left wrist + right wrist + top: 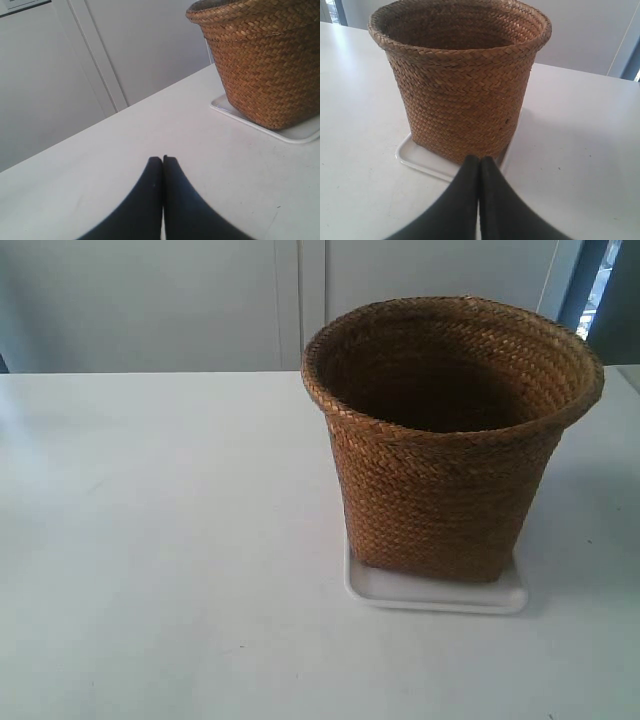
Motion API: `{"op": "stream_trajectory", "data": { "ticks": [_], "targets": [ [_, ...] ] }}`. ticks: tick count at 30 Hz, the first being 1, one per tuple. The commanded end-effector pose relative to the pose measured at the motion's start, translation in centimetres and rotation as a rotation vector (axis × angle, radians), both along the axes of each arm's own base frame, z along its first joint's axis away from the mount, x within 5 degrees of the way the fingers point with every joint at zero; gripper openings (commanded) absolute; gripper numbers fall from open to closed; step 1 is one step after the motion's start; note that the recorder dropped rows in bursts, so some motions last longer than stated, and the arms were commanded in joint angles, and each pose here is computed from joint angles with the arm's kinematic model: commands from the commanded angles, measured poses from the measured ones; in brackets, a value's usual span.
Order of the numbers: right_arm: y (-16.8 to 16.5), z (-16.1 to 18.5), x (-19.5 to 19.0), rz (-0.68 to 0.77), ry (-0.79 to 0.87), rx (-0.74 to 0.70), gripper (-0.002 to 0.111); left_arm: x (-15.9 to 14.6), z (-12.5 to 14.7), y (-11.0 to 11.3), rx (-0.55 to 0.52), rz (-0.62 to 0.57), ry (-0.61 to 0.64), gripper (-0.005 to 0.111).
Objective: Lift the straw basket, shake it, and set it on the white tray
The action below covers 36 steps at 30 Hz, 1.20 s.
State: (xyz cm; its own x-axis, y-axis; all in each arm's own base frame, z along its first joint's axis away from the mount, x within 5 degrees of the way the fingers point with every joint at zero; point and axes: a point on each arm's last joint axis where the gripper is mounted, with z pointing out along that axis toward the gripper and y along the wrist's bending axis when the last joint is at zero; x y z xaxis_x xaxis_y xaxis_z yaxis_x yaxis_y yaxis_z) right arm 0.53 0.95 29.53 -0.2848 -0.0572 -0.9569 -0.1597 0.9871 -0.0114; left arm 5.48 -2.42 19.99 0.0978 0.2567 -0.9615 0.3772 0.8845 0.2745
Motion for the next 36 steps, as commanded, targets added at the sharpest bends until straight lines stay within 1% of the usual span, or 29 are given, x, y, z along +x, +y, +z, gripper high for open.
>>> {"op": "stream_trajectory", "data": {
  "ticks": [1,3,5,9,11,13,16,21,24,26,27,36],
  "targets": [
    [0.0,-0.1,0.3,-0.006,0.006,0.002,0.000,0.0,-0.1,0.0,-0.004,0.001,0.000,0.000],
    [0.0,0.0,0.6,-0.007,0.016,0.002,0.000,0.0,-0.1,0.0,-0.004,0.001,0.000,0.000],
    [-0.3,0.5,1.0,-0.029,-0.043,-0.029,0.000,0.0,-0.1,0.0,-0.004,0.001,0.000,0.000],
    [-0.6,2.2,2.5,-0.076,-0.280,-0.059,0.000,0.0,-0.1,0.0,-0.004,0.000,0.001,0.000],
    [-0.8,1.5,3.3,-0.093,-0.340,-0.100,0.000,0.0,-0.1,0.0,-0.004,0.000,0.001,0.000],
    [-0.8,0.1,4.3,-0.095,-0.363,-0.108,0.000,0.0,-0.1,0.0,-0.004,0.000,0.001,0.000],
    [-0.7,-2.8,5.6,-0.092,-0.326,-0.091,0.000,0.0,-0.1,0.0,-0.004,0.000,0.001,0.000],
    [-0.6,-6.1,5.7,-0.092,-0.284,-0.043,0.000,0.0,-0.1,0.0,-0.004,0.000,0.001,0.000],
    [-0.6,-7.3,5.3,-0.108,-0.284,0.082,0.000,0.0,-0.1,0.0,-0.004,0.000,0.001,0.000],
    [-0.6,-8.0,5.0,-0.120,-0.282,0.174,0.000,0.0,-0.1,0.0,-0.004,0.000,0.001,0.000],
    [-0.6,-8.1,5.0,-0.122,-0.286,0.191,0.000,0.0,-0.1,0.0,-0.004,0.000,0.001,0.000],
    [-0.6,-9.1,5.1,-0.125,-0.259,0.190,0.000,0.0,-0.1,0.0,-0.004,0.000,0.001,0.000]
  ]
}}
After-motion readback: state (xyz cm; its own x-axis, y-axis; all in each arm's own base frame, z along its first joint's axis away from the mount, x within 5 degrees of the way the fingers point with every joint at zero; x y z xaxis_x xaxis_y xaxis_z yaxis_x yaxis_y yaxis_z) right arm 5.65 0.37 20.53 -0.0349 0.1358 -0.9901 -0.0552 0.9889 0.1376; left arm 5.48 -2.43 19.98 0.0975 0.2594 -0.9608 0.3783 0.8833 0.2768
